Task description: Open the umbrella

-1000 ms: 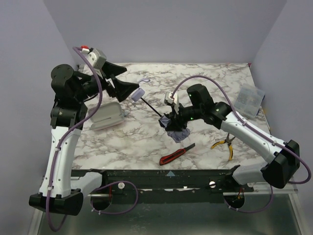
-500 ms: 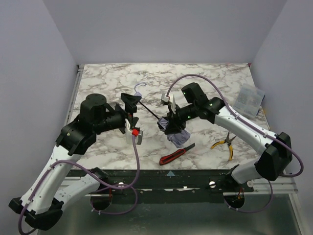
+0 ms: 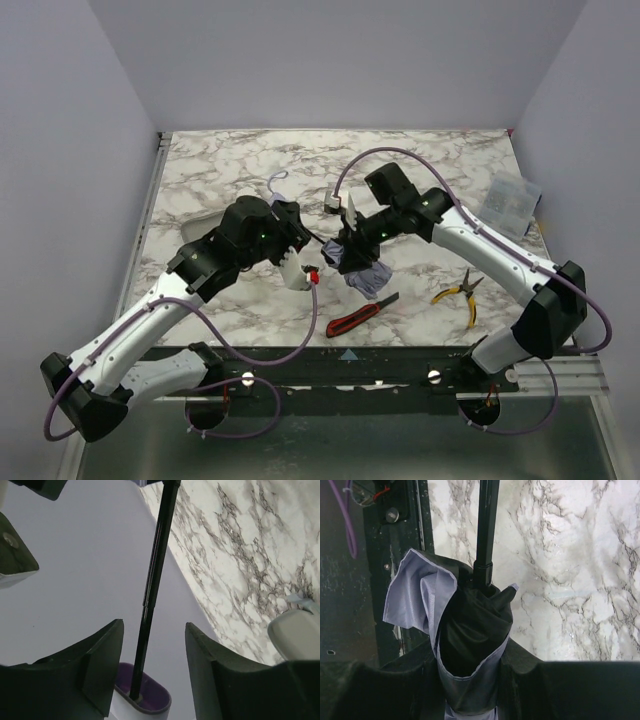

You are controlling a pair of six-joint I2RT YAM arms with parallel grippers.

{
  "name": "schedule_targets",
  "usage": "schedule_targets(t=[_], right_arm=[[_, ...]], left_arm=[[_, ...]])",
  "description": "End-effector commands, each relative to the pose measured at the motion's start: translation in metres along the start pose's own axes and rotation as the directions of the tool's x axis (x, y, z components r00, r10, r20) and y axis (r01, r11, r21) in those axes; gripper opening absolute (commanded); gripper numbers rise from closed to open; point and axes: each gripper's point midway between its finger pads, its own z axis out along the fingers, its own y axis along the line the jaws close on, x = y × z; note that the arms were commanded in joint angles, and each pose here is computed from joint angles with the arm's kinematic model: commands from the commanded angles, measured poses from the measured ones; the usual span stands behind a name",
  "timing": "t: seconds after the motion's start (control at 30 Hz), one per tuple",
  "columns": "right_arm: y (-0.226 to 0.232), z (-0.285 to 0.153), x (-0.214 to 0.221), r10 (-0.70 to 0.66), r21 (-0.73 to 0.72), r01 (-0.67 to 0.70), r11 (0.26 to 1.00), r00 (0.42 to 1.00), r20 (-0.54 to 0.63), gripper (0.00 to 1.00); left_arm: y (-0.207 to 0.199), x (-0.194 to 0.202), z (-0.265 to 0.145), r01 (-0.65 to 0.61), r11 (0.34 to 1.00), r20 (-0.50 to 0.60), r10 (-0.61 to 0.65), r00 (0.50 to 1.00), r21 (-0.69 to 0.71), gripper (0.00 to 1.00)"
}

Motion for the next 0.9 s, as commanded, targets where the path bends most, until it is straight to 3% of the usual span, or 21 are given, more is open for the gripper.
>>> schedule_targets(t=[0.0,0.33,0.87], right_arm=[[-0.003,-0.005,0.004,-0.019,0.005,0.019,1.000,0.998,-0.051,0.00],[-0.003,-0.005,0.041,0.009,0.015,-0.006,1.000,0.984,-0.177,0.00],[0.008,-0.020,0.098,0.082,-0.020,-0.095,0.995,0.932,-0.354,0.00]], left_arm=[[0.005,0.038,0.002,-0.024,1.000,-0.187,0.022,0.982,-0.006,0.50],[-0.010,0.107,-0.023,0.003,1.000,-0.361,0.001,0.933,0.010,0.41],[-0.018,0.208,-0.072,0.004,1.000,-0.586,0.006,0.810,0.016,0.53]])
